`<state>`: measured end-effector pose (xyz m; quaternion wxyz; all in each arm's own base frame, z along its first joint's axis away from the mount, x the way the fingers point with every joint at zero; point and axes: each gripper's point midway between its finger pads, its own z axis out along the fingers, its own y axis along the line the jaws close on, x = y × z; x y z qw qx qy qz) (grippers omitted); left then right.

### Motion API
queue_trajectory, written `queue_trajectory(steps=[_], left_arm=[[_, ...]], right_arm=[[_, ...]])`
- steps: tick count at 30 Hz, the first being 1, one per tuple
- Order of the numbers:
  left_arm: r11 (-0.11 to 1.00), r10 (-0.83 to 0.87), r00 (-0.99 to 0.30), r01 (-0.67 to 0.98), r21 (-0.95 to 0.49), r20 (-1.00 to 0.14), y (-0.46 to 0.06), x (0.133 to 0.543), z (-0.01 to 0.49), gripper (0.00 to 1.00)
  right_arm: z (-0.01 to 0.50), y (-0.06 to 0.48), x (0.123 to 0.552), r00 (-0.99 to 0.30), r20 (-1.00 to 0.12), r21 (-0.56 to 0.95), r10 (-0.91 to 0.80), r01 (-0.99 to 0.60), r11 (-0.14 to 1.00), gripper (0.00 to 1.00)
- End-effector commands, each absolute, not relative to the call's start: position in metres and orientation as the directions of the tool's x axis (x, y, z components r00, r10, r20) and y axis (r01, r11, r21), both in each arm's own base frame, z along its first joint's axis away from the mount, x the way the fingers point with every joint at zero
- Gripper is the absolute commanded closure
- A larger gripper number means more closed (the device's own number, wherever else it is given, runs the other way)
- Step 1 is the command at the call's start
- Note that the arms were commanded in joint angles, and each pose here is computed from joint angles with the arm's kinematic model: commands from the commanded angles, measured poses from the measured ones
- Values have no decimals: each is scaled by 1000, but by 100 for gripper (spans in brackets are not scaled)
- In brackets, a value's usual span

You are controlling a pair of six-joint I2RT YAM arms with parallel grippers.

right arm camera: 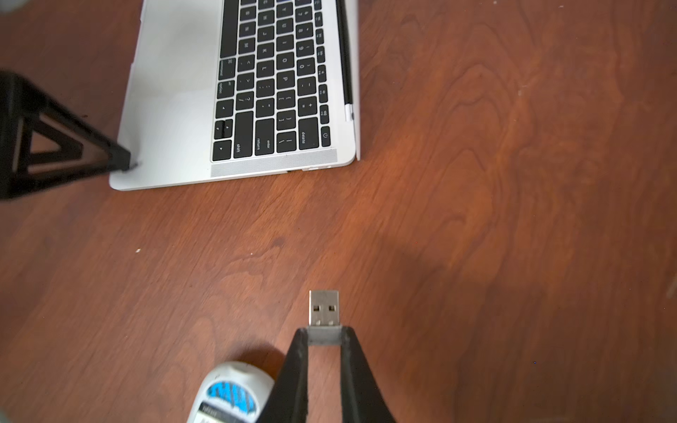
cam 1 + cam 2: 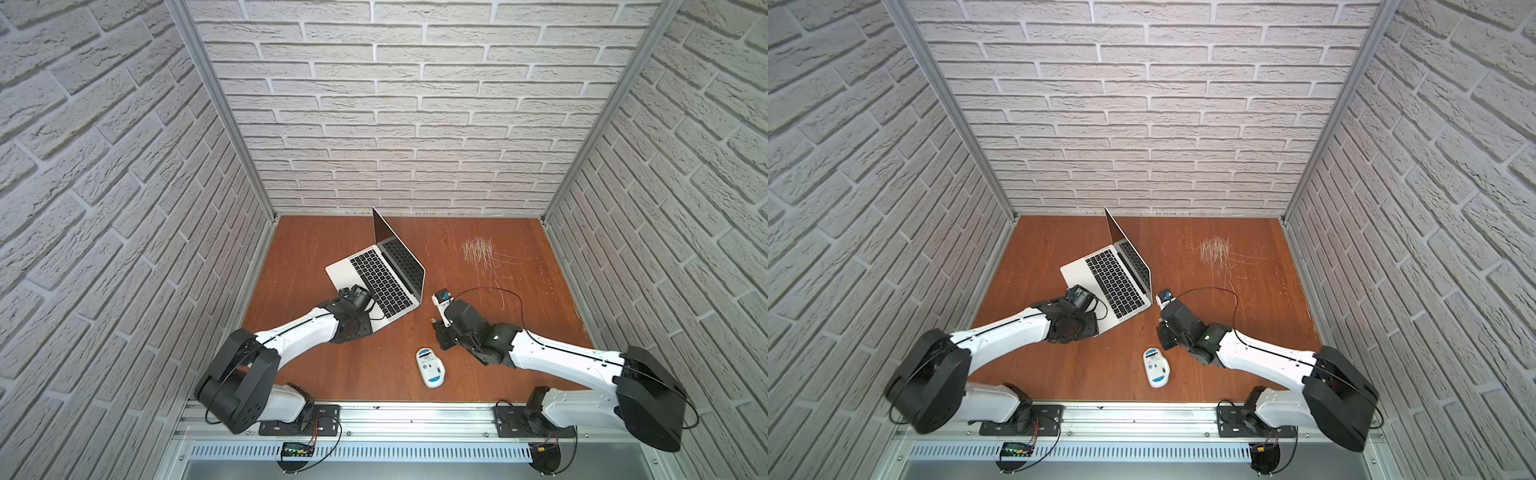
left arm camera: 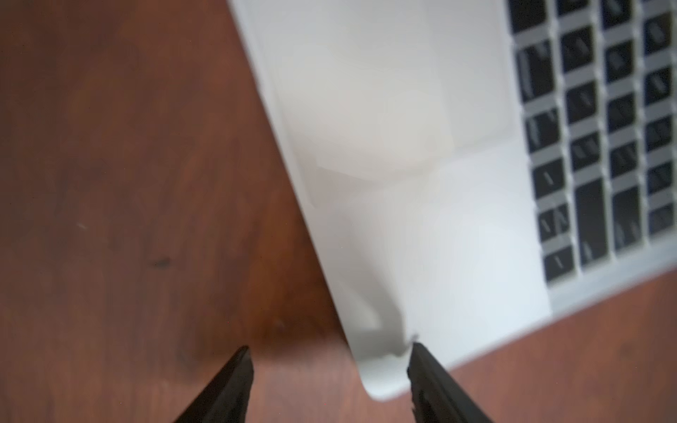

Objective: Remove the wireless mouse receiver from the laptop
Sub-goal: Adjust the mouse at the center of the board.

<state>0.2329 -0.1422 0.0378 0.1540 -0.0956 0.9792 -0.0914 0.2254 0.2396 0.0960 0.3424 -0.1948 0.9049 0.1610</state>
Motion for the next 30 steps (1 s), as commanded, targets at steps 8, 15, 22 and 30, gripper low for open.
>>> queue_trajectory(steps=[8,15,22,30], left_arm=[[843,113,-936,267,-467,-332,-258,189,59,29],[756,180,-926,346,-556,-332,-289,176,49,27],[708,195,-925,363,-605,-326,-296,169,51,26],[675,199,-924,370,-638,-326,-292,157,55,24]], right_arm=[[71,205,187,-828,-516,205,-221,-370,906,97],[59,218,183,-844,-479,248,-243,-395,885,97],[46,240,183,-863,-423,303,-278,-423,854,97],[42,259,181,-858,-402,348,-320,-466,814,97]])
